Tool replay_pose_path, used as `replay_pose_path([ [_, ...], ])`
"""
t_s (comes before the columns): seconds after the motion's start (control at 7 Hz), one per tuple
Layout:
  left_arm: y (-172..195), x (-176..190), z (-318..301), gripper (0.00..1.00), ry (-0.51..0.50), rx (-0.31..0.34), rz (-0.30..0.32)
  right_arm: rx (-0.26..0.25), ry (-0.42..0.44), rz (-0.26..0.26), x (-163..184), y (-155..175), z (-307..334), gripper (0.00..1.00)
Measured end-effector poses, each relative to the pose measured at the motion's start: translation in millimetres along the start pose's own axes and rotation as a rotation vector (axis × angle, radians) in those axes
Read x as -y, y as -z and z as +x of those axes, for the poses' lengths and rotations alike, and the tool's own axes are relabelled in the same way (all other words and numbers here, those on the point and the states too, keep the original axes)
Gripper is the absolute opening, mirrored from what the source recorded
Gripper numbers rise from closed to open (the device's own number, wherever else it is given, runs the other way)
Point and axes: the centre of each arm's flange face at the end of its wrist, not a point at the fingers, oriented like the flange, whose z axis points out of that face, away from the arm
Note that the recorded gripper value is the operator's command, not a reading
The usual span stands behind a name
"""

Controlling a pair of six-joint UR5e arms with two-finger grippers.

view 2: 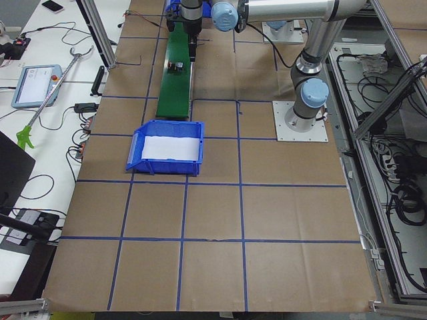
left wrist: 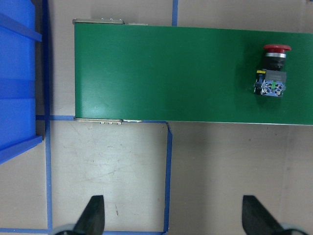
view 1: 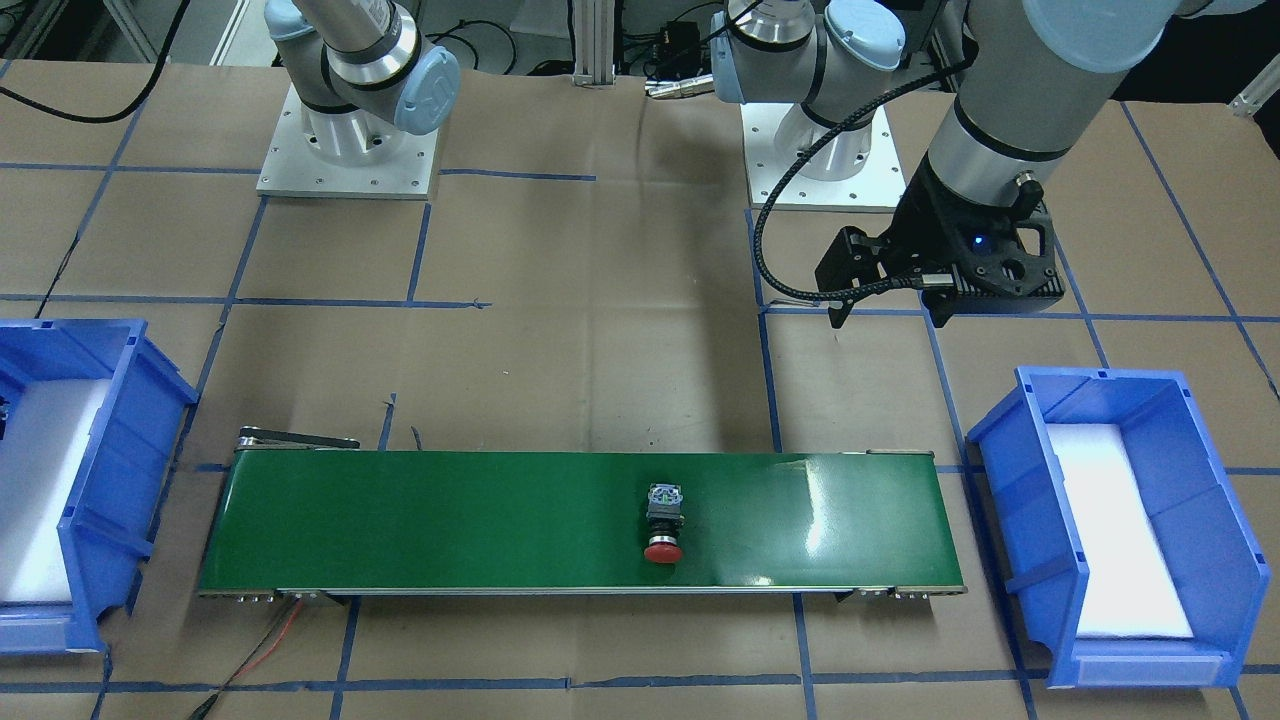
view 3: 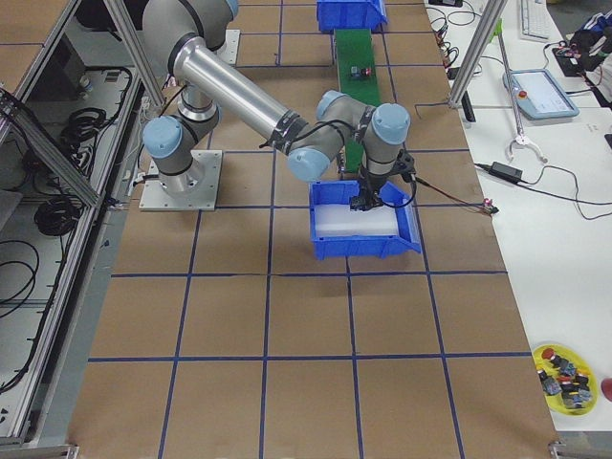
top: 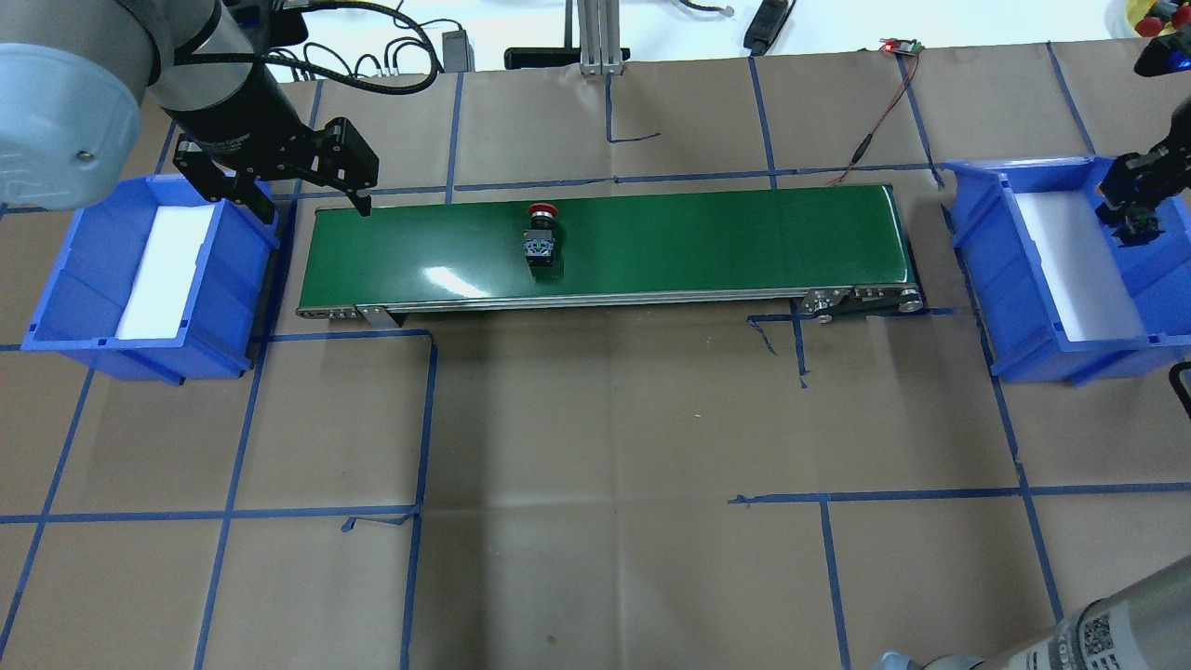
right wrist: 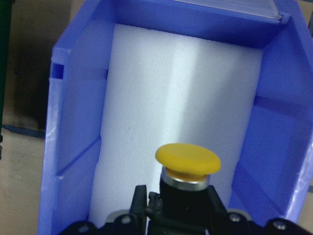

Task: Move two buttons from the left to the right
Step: 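Carry the yellow button to the right bin and lower it in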

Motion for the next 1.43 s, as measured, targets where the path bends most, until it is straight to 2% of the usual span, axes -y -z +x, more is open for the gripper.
replay_pose_path([
  [0.43, 0, 0, 0, 1.0, 0.0, 0.0, -0.001, -0.003, 0.027, 0.011, -25, -59, -5, 0.04],
  [0.71, 0, 0, 0, 1.0, 0.0, 0.0, -0.001, 0.003, 0.022, 0.007, -38, -83, -9, 0.08],
  [0.86, 0, 0, 0, 1.0, 0.001, 0.0, 0.0, 0.009, 0.019, 0.001, -41, -91, -9, 0.42],
  [1.0, 0, 0, 0, 1.0, 0.001, 0.0, 0.0, 0.015, 0.017, -0.006, -42, -96, -8, 0.92],
  [1.14, 0, 0, 0, 1.0, 0.001, -0.001, 0.001, 0.025, 0.013, -0.007, -42, -101, -9, 0.96],
  [1.43, 1, 0, 0, 1.0, 0.001, -0.001, 0.001, 0.044, 0.007, 0.004, -41, -103, -10, 0.98],
])
